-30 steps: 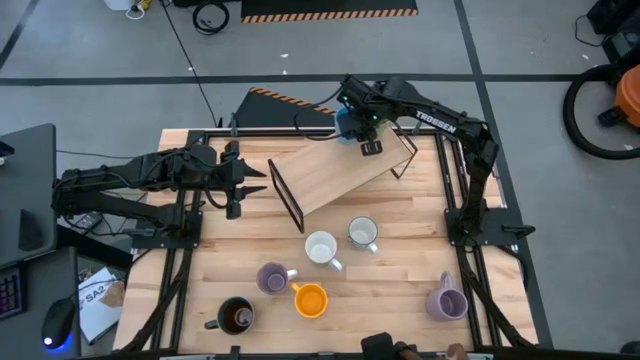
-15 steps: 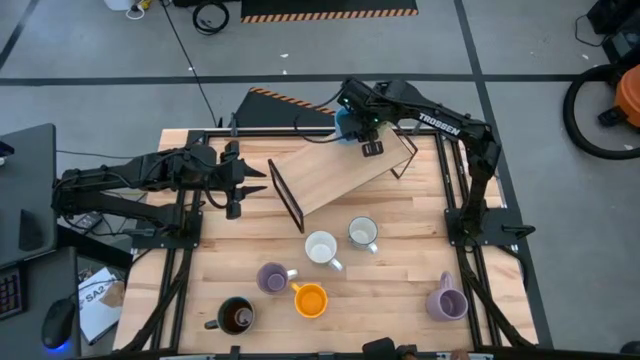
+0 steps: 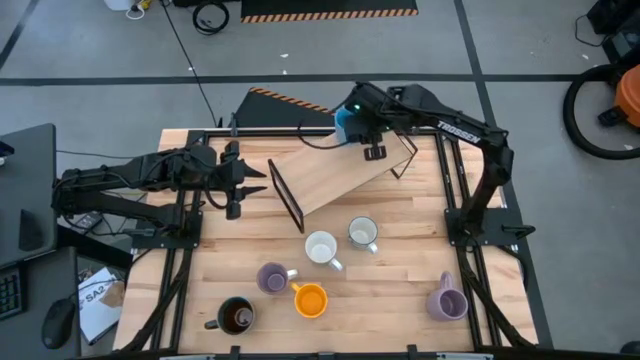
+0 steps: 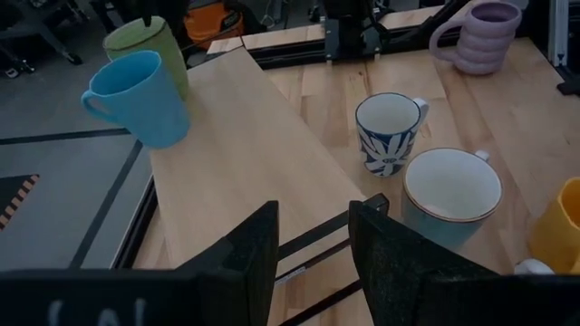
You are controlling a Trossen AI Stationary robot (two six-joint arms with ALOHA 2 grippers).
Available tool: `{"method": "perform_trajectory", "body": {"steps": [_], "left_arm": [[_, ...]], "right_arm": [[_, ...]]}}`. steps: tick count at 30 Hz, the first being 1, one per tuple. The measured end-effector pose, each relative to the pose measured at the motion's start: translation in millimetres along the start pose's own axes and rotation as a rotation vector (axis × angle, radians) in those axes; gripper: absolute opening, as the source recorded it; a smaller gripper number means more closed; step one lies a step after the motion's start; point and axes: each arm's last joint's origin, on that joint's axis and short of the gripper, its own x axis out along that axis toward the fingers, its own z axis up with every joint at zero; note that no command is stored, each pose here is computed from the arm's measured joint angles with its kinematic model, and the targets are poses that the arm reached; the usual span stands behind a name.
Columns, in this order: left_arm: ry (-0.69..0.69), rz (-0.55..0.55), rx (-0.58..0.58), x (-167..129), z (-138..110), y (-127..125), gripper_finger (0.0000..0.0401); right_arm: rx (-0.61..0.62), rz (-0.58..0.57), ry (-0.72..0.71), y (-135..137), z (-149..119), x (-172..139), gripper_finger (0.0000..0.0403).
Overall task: Place coffee mugs
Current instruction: Put the white mug on the shelf
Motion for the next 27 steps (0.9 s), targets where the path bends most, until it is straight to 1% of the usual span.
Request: {"method": "perform_trajectory", "body": {"steps": [3, 6, 11, 16, 24, 27], "left_arm": [[-0.011, -0.066, 0.010, -0.2, 0.5, -3.2, 0.0142], [-0.022, -0.125, 0.016, -0.7, 1.0, -6.4, 0.0142], [-0.023, -0.131, 0.018, -0.8, 1.2, -7.6, 0.0142], [-0.021, -0.131, -0.006, -0.8, 1.2, -7.6, 0.0142], [-0.021, -0.132, -0.008, -0.9, 1.2, -7.6, 0.0142], [-0.020, -0.132, -0.030, -0.9, 1.2, -7.6, 0.0142]], "right_arm": [[0.028, 0.000, -0.030, 10.2, 5.5, -10.0, 0.0136], [0.080, 0.004, -0.062, 21.3, 11.0, -20.3, 0.0136], [0.166, 0.051, -0.099, 41.2, 21.4, -29.5, 0.0136], [0.243, 0.164, -0.114, 65.8, 30.0, -34.1, 0.0136], [0.339, 0.243, -0.031, 115.0, 37.8, -24.3, 0.0136], [0.362, 0.263, -0.002, 133.3, 39.0, -20.5, 0.0136]]}}
